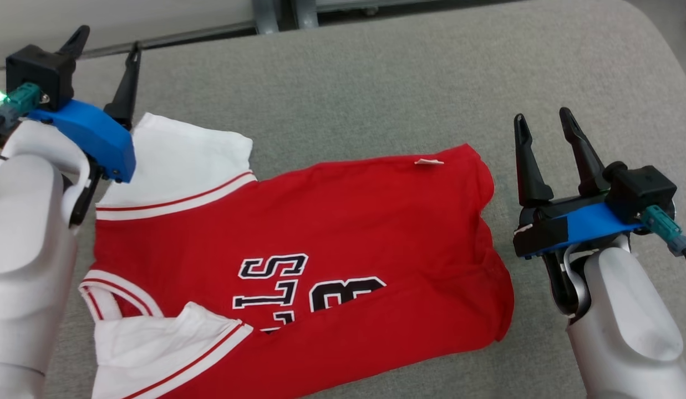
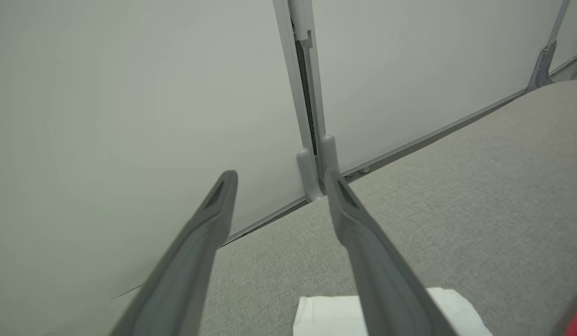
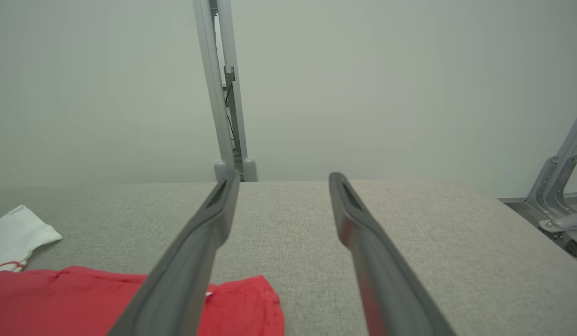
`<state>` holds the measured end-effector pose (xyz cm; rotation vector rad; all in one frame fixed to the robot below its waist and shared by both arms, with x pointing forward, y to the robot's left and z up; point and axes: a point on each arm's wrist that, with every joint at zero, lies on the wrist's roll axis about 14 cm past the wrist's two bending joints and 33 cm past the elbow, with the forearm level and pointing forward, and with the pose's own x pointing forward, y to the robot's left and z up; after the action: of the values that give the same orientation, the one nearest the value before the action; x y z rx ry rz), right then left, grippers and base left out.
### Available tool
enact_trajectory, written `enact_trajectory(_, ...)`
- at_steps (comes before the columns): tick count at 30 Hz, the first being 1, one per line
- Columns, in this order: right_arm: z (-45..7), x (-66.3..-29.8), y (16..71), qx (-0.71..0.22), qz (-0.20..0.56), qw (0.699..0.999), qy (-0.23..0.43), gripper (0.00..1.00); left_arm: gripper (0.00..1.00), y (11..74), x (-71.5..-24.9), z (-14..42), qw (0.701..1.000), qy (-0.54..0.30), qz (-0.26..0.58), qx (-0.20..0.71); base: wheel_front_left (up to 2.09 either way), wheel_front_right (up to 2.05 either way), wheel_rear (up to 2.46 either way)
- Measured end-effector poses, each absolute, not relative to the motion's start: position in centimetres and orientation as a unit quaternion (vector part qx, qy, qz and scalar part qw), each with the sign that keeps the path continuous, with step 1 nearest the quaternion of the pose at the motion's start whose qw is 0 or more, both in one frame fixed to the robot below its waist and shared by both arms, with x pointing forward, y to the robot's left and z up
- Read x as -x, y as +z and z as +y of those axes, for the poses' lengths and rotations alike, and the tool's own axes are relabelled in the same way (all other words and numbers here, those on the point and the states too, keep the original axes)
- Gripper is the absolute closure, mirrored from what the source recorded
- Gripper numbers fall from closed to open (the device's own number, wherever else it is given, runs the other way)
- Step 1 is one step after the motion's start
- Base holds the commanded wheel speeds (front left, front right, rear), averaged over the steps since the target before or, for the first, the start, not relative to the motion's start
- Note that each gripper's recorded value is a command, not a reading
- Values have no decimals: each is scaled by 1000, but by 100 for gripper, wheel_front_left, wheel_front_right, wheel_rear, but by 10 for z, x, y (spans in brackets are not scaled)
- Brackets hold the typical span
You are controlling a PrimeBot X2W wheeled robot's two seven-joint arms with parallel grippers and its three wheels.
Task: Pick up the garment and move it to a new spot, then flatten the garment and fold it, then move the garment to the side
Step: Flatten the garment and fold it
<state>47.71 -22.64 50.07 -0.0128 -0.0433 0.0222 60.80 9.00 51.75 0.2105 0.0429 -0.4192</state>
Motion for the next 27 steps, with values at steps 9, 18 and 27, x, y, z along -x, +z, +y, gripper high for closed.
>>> enact_trajectory(9, -246, -484, 477, 18, 8, 1000, -11, 0, 0, 422, -623, 83, 953, -225, 163, -118, 0, 0, 0)
enact_trajectory(18, -251, -485, 469, 22, 16, 999, -16, 0, 0, 366, -606, 90, 928, -224, 272, -119, 0, 0, 0)
enact_trajectory(27, -246, -491, 472, 37, 19, 999, 3, 0, 100, 370, -599, 86, 923, -237, 281, -113, 0, 0, 0)
